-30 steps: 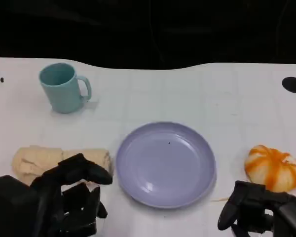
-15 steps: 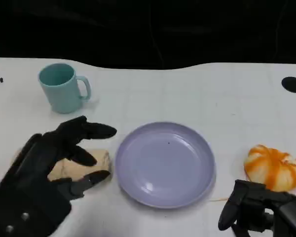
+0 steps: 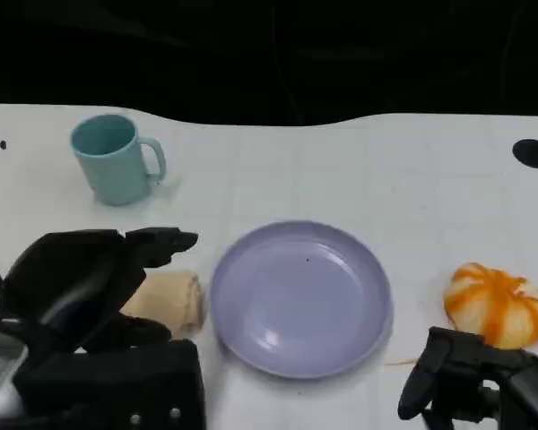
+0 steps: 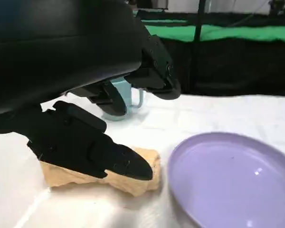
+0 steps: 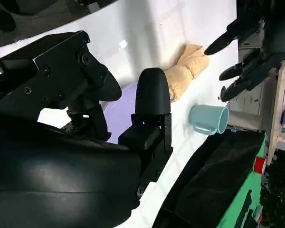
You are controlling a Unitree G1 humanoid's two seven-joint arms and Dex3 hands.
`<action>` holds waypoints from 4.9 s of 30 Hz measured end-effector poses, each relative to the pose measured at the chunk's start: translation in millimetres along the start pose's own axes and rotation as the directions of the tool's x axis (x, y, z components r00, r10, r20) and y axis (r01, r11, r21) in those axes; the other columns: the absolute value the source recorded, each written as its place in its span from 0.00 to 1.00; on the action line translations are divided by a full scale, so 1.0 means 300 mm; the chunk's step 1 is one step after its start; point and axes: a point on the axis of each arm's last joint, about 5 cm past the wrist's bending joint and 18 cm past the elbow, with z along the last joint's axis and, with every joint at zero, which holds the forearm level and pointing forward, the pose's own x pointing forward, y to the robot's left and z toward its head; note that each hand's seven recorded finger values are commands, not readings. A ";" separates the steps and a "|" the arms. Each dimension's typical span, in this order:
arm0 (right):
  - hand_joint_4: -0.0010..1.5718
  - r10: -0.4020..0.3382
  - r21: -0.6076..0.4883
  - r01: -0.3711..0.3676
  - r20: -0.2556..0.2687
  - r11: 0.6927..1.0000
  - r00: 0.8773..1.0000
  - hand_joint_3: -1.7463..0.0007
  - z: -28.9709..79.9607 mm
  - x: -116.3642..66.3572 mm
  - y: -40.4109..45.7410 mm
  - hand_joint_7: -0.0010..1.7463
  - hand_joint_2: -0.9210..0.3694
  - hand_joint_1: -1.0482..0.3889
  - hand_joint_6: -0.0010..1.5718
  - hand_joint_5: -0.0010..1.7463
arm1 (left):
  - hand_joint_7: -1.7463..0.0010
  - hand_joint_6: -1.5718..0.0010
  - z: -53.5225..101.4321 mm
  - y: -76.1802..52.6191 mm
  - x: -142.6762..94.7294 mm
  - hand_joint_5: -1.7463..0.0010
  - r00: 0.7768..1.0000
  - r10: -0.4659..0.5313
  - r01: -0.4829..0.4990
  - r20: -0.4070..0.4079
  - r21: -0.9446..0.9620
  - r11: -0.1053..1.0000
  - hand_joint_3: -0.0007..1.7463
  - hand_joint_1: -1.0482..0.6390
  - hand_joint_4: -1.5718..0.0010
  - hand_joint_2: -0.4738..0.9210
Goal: Grasp the towel on the left side of the plate with the left hand and place it into the plate.
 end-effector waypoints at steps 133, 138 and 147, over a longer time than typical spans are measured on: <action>0.48 0.010 0.022 -0.009 -0.007 1.000 1.000 0.33 0.009 0.013 0.015 0.84 0.28 0.72 0.40 1.00 | 1.00 0.78 0.188 -0.116 0.302 0.77 0.951 -0.143 0.156 0.274 -0.025 0.987 0.10 0.25 0.77 1.00; 0.47 0.010 0.023 -0.010 -0.006 1.000 1.000 0.34 0.011 0.013 0.015 0.84 0.28 0.71 0.40 1.00 | 1.00 0.81 0.188 -0.102 0.295 0.79 0.944 -0.165 0.174 0.284 -0.008 0.985 0.10 0.20 0.80 1.00; 0.48 0.013 0.023 -0.013 -0.006 1.000 1.000 0.35 0.010 0.015 0.017 0.84 0.28 0.70 0.40 1.00 | 0.99 0.83 0.166 -0.032 0.266 0.78 0.938 -0.134 0.143 0.320 -0.003 0.990 0.10 0.19 0.82 1.00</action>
